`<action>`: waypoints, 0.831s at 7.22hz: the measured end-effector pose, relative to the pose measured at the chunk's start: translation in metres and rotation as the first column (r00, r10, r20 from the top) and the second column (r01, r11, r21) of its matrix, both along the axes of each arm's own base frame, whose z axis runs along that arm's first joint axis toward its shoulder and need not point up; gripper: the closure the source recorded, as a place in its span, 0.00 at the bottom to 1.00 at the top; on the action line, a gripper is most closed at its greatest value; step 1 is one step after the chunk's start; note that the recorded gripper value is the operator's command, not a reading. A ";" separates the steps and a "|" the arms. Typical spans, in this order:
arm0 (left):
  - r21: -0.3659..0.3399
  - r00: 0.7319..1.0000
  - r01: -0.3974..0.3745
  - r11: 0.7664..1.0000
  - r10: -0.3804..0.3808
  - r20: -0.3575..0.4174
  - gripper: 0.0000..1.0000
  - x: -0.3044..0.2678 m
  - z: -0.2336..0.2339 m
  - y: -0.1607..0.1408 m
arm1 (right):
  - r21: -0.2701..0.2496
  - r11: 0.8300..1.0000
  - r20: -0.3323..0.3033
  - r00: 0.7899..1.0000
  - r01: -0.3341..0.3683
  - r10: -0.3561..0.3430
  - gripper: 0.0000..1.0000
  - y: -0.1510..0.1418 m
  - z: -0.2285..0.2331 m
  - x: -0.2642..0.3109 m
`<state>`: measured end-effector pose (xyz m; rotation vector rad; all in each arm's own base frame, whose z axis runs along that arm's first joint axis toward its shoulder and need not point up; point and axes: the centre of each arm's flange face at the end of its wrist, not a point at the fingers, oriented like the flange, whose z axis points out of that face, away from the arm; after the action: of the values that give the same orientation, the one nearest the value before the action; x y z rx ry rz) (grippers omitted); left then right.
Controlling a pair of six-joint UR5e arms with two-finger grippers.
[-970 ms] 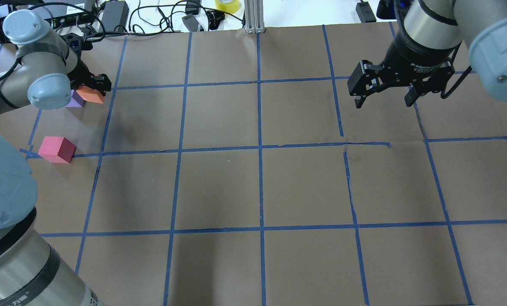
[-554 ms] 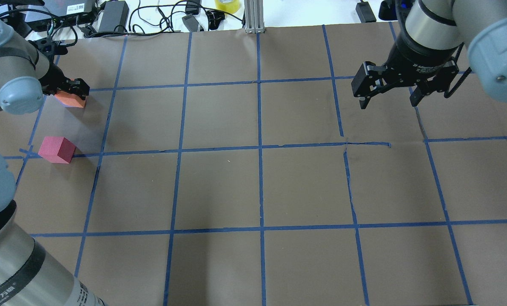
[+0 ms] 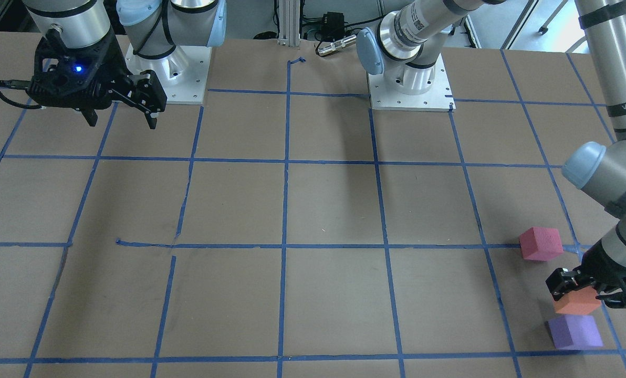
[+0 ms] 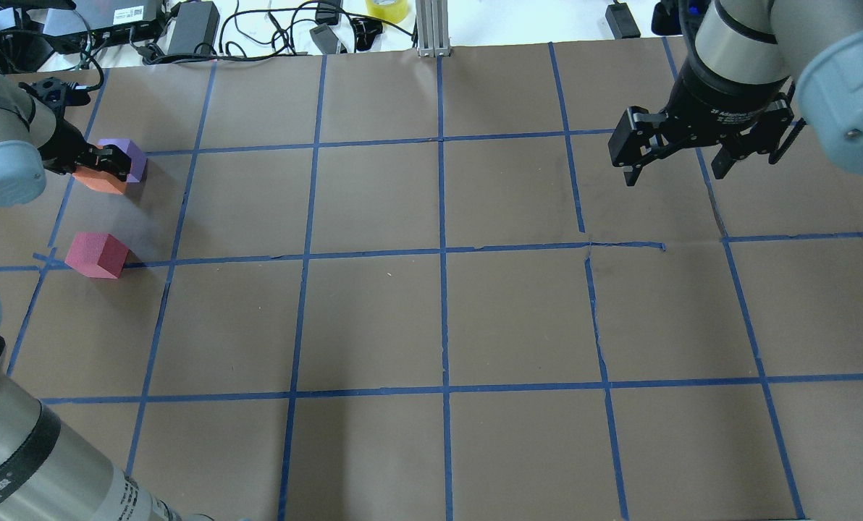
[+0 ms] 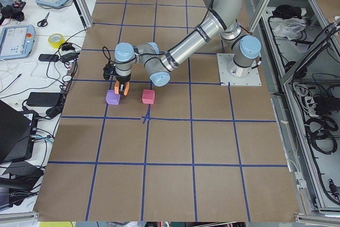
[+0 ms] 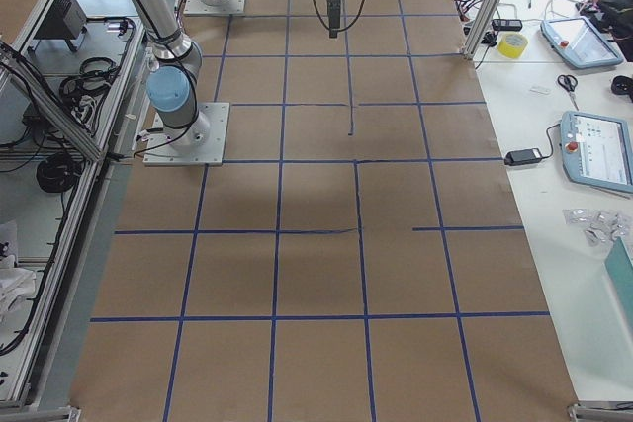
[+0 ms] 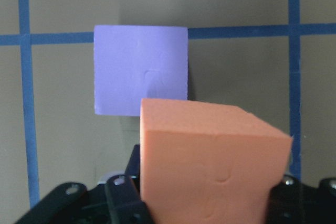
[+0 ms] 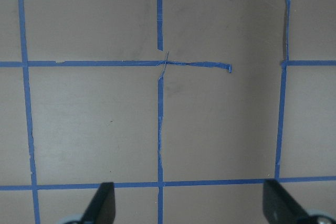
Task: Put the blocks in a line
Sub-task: 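Lower the orange cube between the purple and pink cubes, then open the left gripper to release the orange cube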
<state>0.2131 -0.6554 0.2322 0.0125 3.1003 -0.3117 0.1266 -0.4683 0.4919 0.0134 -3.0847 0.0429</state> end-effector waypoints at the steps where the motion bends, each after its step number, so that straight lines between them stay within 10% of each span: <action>1: -0.001 1.000 -0.005 1.000 0.005 -0.006 0.82 0.006 0.001 0.005 | -0.003 1.000 0.005 1.000 -0.001 0.001 0.00 0.001 0.002 0.001; 6: 0.054 0.999 -0.019 0.998 0.022 -0.043 0.76 0.012 -0.032 0.016 | -0.002 1.000 0.012 1.000 -0.013 0.013 0.00 0.001 0.002 0.001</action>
<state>0.2247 -0.6395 0.1998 -0.0251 3.1486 -0.2316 0.1279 -0.4671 0.4936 0.0326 -3.0963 0.0473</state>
